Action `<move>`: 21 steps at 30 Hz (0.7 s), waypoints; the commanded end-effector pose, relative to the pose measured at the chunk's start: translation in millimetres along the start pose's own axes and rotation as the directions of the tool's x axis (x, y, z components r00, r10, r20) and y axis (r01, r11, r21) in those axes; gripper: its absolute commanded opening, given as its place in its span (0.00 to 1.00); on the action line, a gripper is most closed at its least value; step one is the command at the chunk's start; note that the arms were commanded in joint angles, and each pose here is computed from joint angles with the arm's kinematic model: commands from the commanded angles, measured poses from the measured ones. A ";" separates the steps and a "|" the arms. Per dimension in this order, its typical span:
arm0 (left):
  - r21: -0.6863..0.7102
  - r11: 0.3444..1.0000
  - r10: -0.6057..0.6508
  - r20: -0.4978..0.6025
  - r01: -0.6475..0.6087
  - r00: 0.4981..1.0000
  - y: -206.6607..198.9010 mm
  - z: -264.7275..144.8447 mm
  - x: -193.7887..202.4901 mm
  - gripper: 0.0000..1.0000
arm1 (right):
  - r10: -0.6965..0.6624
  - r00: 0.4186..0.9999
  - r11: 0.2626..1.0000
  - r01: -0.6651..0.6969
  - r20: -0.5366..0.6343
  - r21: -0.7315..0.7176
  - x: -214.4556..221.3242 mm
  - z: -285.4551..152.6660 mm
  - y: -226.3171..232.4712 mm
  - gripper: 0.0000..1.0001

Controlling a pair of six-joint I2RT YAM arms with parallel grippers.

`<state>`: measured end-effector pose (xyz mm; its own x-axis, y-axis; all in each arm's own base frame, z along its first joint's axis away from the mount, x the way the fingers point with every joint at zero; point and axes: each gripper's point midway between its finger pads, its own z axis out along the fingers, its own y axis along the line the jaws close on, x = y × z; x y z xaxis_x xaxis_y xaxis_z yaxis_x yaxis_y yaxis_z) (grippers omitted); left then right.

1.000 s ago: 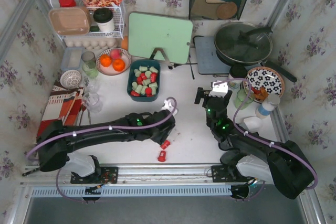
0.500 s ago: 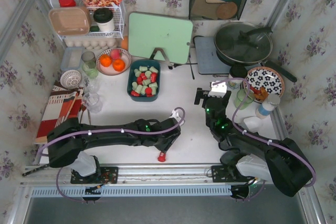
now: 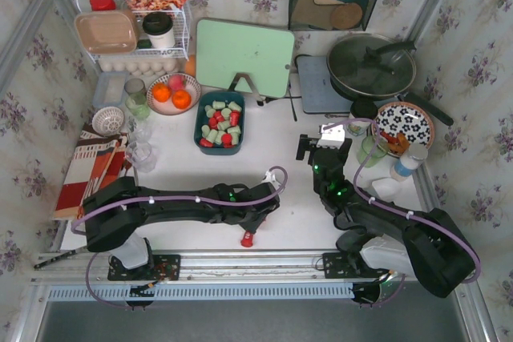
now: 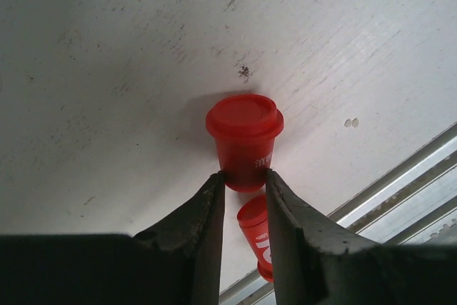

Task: Mix the coffee capsules in the storage basket

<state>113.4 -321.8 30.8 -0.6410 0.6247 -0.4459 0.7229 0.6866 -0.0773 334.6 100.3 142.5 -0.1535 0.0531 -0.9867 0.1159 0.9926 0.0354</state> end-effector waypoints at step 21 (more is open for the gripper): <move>-0.020 0.999 -0.028 0.070 0.029 0.997 -6.1 17.3 -27.9 0.40 | 0.032 0.999 0.999 -0.032 0.035 0.005 -11.4 2.3 2.2 1.00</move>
<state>125.5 -339.3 24.6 -0.6473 0.5990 -0.4714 0.7019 0.7096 -0.0622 335.2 100.5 142.1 -0.1553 0.0495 -0.9866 0.1159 0.9928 0.0315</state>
